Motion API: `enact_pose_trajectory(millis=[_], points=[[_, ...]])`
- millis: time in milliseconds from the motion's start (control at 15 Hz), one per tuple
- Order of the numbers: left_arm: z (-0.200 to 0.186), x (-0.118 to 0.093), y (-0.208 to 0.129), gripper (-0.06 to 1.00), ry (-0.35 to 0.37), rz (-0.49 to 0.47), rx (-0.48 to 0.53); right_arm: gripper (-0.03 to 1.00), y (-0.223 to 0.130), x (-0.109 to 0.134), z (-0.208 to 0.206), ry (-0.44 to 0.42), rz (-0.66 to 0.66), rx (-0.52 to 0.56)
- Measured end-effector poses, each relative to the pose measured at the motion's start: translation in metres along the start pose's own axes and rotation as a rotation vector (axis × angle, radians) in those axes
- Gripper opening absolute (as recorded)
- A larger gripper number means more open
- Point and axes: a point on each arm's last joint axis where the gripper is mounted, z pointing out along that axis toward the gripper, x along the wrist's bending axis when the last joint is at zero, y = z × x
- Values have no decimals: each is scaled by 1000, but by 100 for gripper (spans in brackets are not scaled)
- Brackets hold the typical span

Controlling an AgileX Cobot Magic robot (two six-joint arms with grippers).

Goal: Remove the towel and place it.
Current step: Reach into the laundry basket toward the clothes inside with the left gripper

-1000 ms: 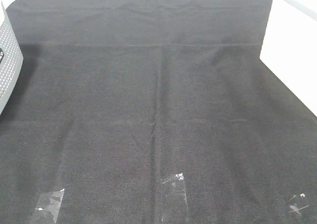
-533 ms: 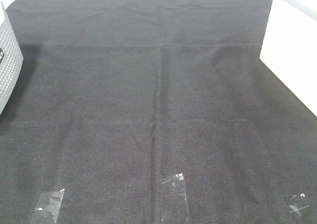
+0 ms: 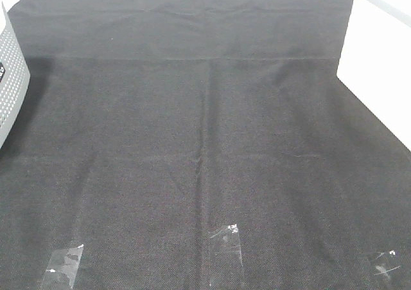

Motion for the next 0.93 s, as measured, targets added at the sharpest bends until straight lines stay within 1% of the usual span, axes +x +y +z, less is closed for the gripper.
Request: enact_pose_trajectory(millis=[133, 267, 400, 467, 533, 733, 933], points=[[0, 0, 0, 99, 0, 9, 10, 79, 0, 0, 0, 0, 0, 0], [-6, 0, 15, 99, -1, 17, 56, 79, 0, 0, 0, 0, 0, 0], [-14, 1, 53, 99, -5, 49, 122, 79, 0, 0, 0, 0, 0, 0], [-15, 1, 62, 99, -6, 54, 134, 79, 0, 0, 0, 0, 0, 0], [-16, 1, 87, 99, -9, 83, 153, 79, 0, 0, 0, 0, 0, 0], [-1, 3, 143, 99, -13, 218, 191, 79, 0, 0, 0, 0, 0, 0], [25, 5, 188, 99, -29, 419, 228, 79, 0, 0, 0, 0, 0, 0]])
